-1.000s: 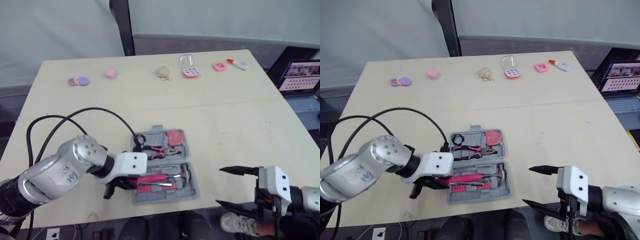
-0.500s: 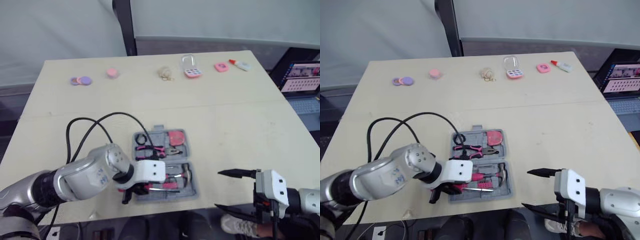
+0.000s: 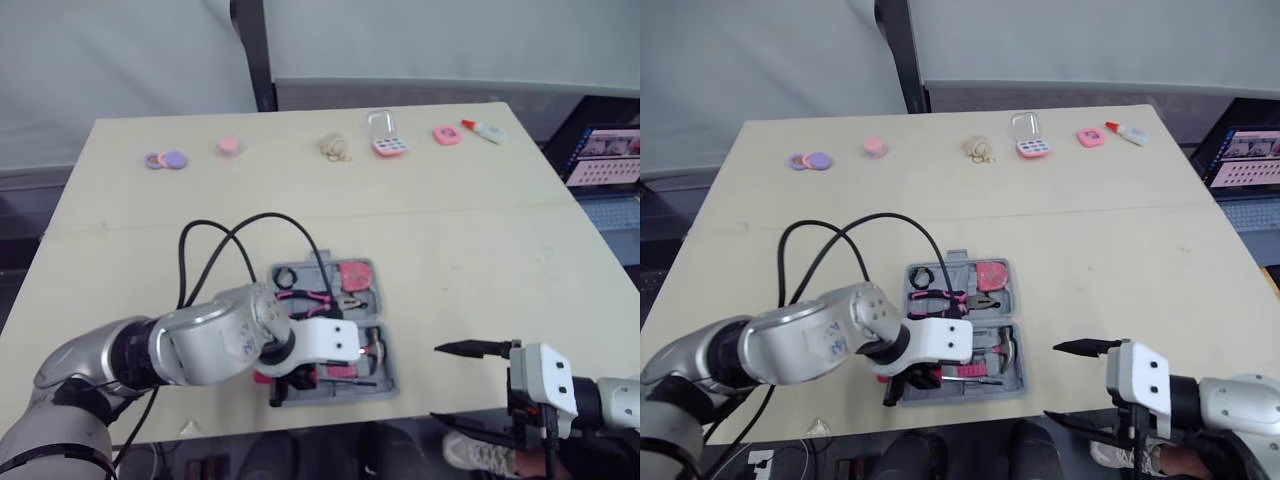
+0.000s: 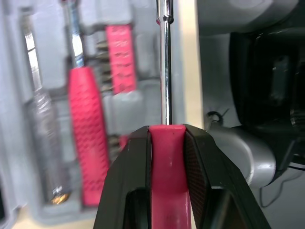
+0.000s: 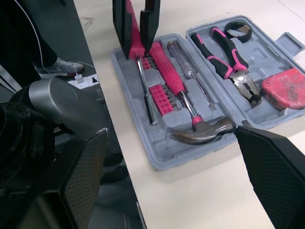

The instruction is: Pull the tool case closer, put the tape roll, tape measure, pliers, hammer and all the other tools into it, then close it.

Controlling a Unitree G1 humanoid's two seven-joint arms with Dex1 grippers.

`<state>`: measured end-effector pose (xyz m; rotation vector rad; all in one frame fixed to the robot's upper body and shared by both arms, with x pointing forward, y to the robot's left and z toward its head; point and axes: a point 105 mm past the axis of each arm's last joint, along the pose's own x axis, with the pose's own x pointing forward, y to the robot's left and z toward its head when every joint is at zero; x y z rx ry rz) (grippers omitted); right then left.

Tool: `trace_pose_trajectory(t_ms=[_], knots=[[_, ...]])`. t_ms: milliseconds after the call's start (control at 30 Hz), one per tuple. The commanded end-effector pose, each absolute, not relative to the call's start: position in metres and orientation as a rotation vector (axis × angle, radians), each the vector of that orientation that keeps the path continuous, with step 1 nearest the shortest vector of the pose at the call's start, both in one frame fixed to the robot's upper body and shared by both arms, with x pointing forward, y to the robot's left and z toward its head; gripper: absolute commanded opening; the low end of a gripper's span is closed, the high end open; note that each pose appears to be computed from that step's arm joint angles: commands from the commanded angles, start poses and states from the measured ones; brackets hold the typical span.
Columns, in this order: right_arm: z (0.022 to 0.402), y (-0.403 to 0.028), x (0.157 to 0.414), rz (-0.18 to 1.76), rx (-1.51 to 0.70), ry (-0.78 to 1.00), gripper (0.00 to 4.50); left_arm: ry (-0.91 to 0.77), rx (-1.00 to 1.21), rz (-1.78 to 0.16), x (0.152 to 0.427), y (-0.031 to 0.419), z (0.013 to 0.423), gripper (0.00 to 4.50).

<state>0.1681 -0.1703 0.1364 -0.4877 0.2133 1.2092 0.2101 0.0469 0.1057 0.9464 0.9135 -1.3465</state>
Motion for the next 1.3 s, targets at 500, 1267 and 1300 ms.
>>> trace_pose_trajectory(t_ms=[500,1267,1300], knots=[[0.143,-0.168,0.165,1.182,-0.504,0.191,4.5,0.939,0.945,-1.296,0.215,0.036,0.09,0.47],[0.143,-0.17,0.163,1.153,-0.502,0.201,4.5,0.949,0.936,-1.276,0.218,0.023,0.082,0.47],[0.143,-0.171,0.163,1.152,-0.502,0.201,4.5,0.949,0.936,-1.276,0.218,0.023,0.082,0.47]])
